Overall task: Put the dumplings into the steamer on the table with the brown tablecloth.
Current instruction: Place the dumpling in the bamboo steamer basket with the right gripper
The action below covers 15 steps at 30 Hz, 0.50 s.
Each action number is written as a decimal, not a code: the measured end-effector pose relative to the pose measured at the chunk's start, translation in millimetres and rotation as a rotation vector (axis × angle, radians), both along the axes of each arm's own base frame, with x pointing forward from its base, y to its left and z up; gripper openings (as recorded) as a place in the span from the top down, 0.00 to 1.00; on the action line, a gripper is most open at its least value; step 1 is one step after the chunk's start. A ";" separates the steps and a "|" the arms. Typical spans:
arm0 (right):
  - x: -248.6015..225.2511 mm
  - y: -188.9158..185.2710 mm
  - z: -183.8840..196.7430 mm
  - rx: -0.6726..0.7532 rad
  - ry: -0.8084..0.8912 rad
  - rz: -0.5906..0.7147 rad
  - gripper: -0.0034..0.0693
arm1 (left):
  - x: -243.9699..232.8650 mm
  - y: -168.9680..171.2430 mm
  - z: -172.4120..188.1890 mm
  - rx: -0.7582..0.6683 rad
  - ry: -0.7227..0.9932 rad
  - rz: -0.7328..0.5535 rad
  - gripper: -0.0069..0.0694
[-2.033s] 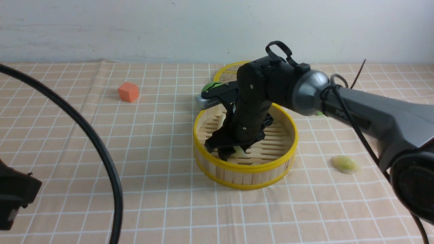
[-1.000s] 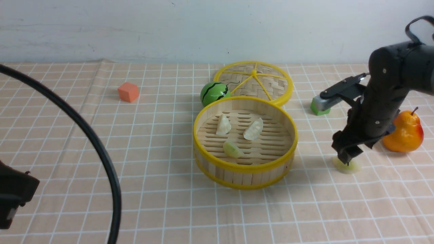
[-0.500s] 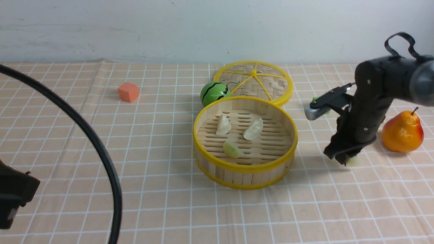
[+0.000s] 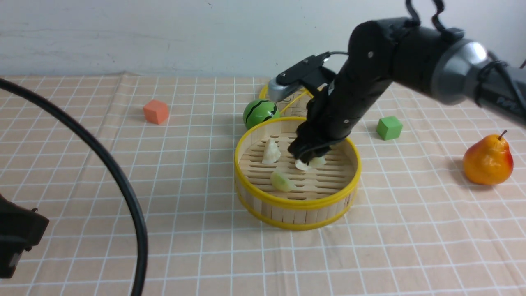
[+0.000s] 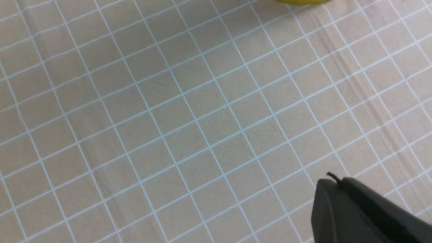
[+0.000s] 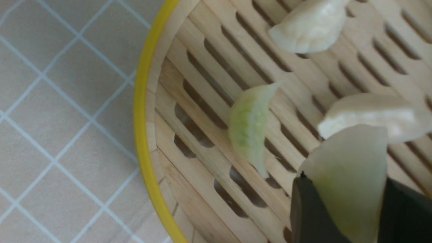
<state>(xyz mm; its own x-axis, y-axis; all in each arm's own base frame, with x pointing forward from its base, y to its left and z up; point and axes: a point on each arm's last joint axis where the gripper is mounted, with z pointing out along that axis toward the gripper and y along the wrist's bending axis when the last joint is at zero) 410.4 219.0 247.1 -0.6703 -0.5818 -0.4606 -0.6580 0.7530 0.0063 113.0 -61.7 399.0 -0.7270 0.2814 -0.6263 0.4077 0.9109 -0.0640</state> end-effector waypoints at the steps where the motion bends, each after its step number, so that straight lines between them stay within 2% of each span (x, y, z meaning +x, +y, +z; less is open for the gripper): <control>1: 0.6 0.1 -1.9 -0.003 0.002 -0.001 0.62 | 0.0 0.0 0.0 0.000 0.000 0.000 0.92; 5: 9.3 1.5 -38.9 -0.062 0.061 -0.060 0.62 | 0.0 0.0 0.0 0.000 0.000 0.001 0.92; 8: 11.7 0.6 -45.2 -0.068 0.067 -0.095 0.59 | -0.7 0.4 0.4 -0.003 -0.002 0.001 0.92; 10: 12.7 0.4 -46.4 -0.068 0.065 -0.111 0.49 | -4.5 2.5 2.2 -0.018 -0.014 0.011 0.91; 11: 12.6 0.4 -46.1 -0.067 0.066 -0.112 0.48 | -5.4 2.9 2.6 -0.022 -0.019 0.013 0.91; 12: 12.8 0.5 -44.9 -0.067 0.066 -0.113 0.41 | -10.1 5.5 4.0 -0.041 -0.046 0.016 0.91; 15: 11.4 0.1 -36.4 -0.069 0.078 -0.112 0.34 | -23.1 12.6 4.5 -0.076 -0.107 0.017 0.91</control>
